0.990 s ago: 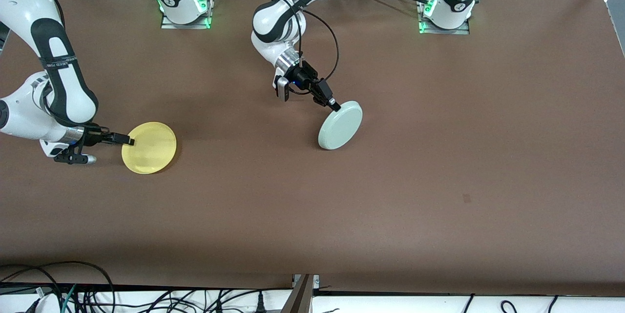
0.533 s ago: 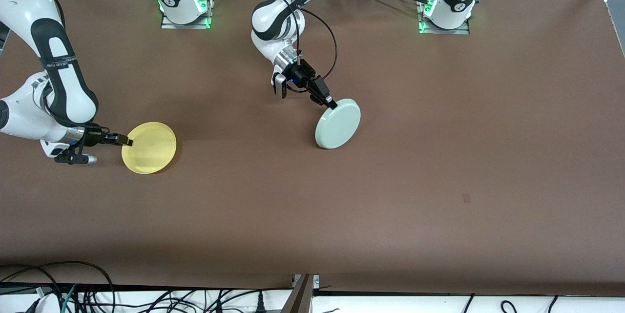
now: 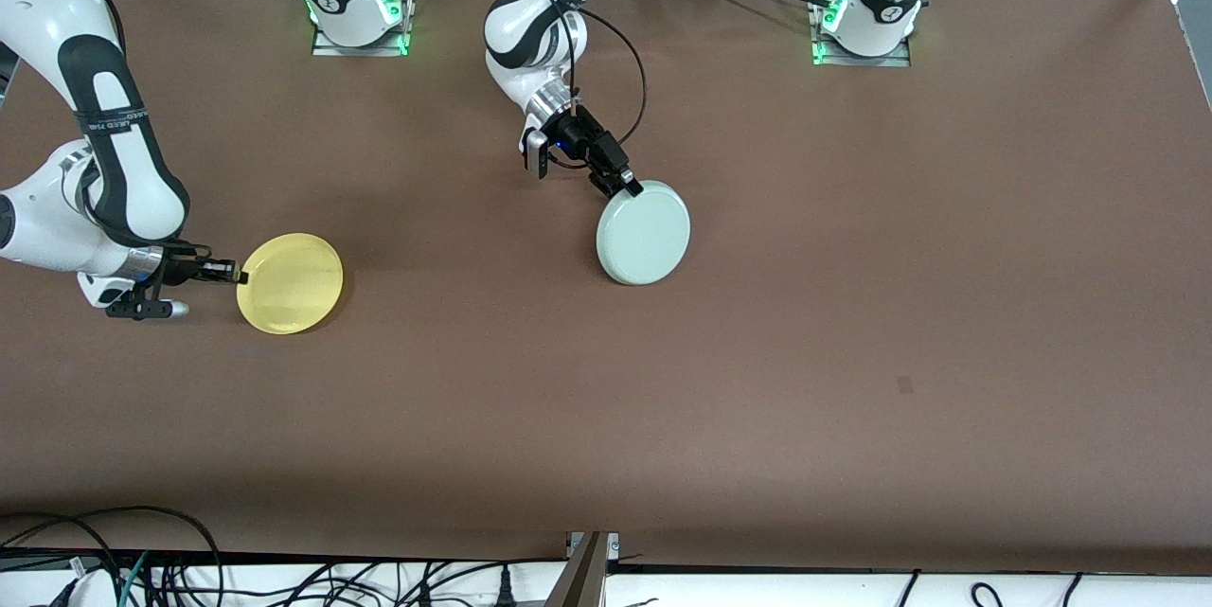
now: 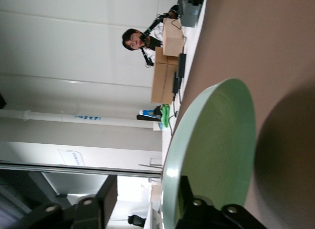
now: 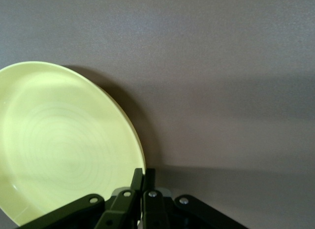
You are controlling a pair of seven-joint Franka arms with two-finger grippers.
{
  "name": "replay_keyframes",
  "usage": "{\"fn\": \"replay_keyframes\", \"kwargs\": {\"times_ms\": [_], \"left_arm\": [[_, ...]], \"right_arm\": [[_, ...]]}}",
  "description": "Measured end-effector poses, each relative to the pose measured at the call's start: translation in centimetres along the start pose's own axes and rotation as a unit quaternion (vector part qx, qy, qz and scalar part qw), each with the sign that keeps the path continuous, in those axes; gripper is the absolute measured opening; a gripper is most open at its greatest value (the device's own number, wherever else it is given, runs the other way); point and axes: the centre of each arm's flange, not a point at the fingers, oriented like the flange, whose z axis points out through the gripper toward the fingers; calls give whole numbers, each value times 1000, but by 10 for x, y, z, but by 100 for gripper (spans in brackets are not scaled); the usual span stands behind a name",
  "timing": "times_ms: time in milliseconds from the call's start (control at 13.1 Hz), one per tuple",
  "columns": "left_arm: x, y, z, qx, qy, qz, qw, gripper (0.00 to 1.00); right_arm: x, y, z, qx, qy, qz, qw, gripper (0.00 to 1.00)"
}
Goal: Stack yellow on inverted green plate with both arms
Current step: 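Carry the green plate inward while the right gripper grasps the yellow rim, then lower the inverted green plate onto the table with the left gripper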
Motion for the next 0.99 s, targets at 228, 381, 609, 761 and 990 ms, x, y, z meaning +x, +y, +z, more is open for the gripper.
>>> {"fn": "replay_keyframes", "kwargs": {"times_ms": [228, 381, 609, 761, 990], "left_arm": [[4, 2, -9, -62, -26, -30, 997, 91], [8, 2, -15, -96, -38, -65, 993, 100], [10, 8, -24, -151, -57, -105, 981, 100], [16, 9, -27, -191, -70, -133, 970, 100], [35, 8, -21, -267, -91, -180, 942, 100]], "right_arm": [[0, 0, 0, 0, 1, -9, 1000, 2], [4, -1, -5, 0, 3, -17, 1000, 2], [13, -7, -23, 16, -13, -32, 999, 2], [21, -12, -43, 28, -25, -39, 999, 2], [30, -20, -69, 40, -34, -49, 997, 2]]}}
